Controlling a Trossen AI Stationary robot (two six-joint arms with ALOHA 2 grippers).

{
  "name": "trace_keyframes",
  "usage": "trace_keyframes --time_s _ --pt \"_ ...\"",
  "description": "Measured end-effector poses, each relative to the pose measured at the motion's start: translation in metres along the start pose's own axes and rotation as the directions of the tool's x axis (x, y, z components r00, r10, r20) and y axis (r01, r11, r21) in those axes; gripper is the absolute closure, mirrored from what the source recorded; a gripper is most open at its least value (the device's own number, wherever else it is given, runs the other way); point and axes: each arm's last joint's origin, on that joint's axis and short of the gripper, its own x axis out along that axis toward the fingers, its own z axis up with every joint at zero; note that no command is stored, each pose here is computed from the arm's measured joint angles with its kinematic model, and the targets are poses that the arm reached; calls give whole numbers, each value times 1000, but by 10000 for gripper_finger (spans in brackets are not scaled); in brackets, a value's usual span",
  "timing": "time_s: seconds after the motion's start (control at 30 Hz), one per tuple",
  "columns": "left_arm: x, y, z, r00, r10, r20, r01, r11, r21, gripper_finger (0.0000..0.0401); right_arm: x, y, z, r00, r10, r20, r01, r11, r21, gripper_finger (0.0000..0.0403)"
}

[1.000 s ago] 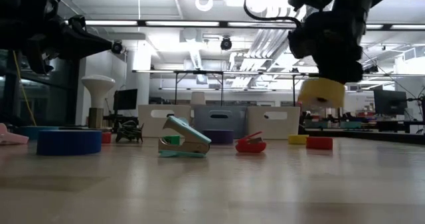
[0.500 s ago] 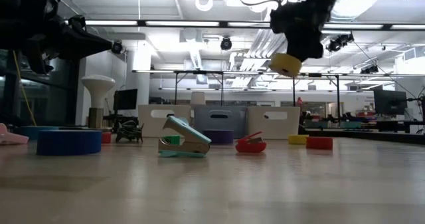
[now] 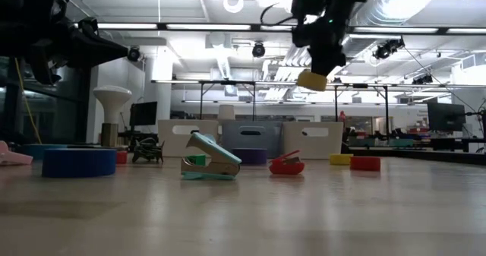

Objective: Pick and place Stapler, Stapler remover, tape
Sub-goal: Put the yellow tape into the right white bin

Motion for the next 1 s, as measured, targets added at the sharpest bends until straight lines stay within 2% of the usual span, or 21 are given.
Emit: trace_keyframes --time_s 0.2,0.4,0.73,1.0 --pt "0 0 0 1000 0 0 0 1000 0 398 11 -21 23 993 -76 -86 77 997 4 374" --pt "0 0 0 1000 0 0 0 1000 0 398 30 -40 38 989 -91 -120 95 995 23 374" --pt "0 0 0 1000 0 0 0 1000 0 398 73 -65 41 964 -136 -229 140 990 3 373" --pt "0 0 0 1000 0 0 0 1000 0 398 91 -74 43 964 -131 -233 129 991 -25 369"
